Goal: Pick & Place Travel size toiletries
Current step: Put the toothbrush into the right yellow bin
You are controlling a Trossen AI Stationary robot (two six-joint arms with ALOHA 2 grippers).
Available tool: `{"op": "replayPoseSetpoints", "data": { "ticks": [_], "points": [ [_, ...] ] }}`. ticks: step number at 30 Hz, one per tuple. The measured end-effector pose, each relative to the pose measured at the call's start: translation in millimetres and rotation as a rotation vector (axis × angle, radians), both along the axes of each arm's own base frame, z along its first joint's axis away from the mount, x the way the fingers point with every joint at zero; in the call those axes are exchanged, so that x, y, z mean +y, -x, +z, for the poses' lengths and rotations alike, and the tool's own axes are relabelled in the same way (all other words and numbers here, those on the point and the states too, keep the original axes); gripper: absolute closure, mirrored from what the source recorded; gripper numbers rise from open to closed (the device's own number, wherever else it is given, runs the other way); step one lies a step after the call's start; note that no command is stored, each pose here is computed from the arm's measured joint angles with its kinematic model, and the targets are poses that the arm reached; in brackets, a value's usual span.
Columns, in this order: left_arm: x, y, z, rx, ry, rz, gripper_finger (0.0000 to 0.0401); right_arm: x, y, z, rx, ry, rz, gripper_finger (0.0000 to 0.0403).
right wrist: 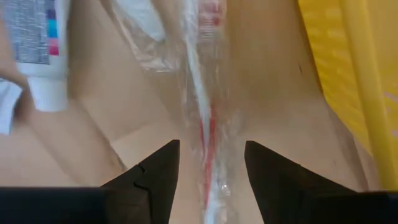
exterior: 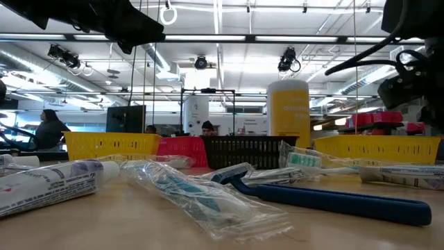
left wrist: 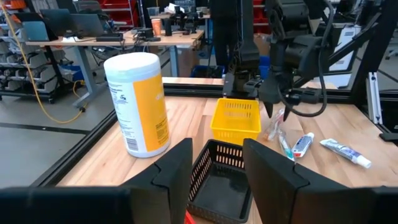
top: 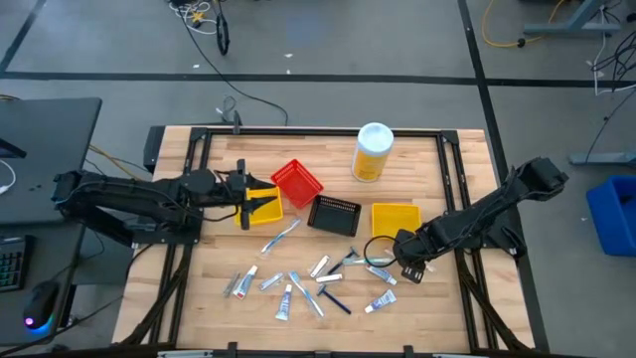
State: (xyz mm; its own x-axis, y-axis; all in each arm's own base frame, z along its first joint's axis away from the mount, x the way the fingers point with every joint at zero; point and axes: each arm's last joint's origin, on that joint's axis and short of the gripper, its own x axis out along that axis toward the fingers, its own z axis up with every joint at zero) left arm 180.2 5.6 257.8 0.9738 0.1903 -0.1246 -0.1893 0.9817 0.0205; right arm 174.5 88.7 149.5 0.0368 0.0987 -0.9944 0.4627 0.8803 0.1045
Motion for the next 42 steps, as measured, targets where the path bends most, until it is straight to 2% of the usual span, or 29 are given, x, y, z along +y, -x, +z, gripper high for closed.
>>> {"op": "replayPoseSetpoints", "data": {
  "ticks": [12,23,28,35,42],
  "points": [
    [0,0,0,0.001,0.0,0.0,0.0259,-3,4,-17,0.031,0.047,0.031,0.024],
    [0,0,0,0.001,0.0,0.0,0.0262,-3,5,-17,0.035,0.042,0.028,0.0346],
    [0,0,0,0.001,0.0,0.0,0.0262,2,-3,-5,-0.024,-0.01,0.028,0.0365],
    [0,0,0,0.002,0.0,0.0,0.0262,8,-16,15,-0.079,-0.05,0.053,0.0367],
    [0,0,0,0.002,0.0,0.0,0.0262,13,-32,43,-0.189,-0.014,0.151,0.0367]
  ]
}}
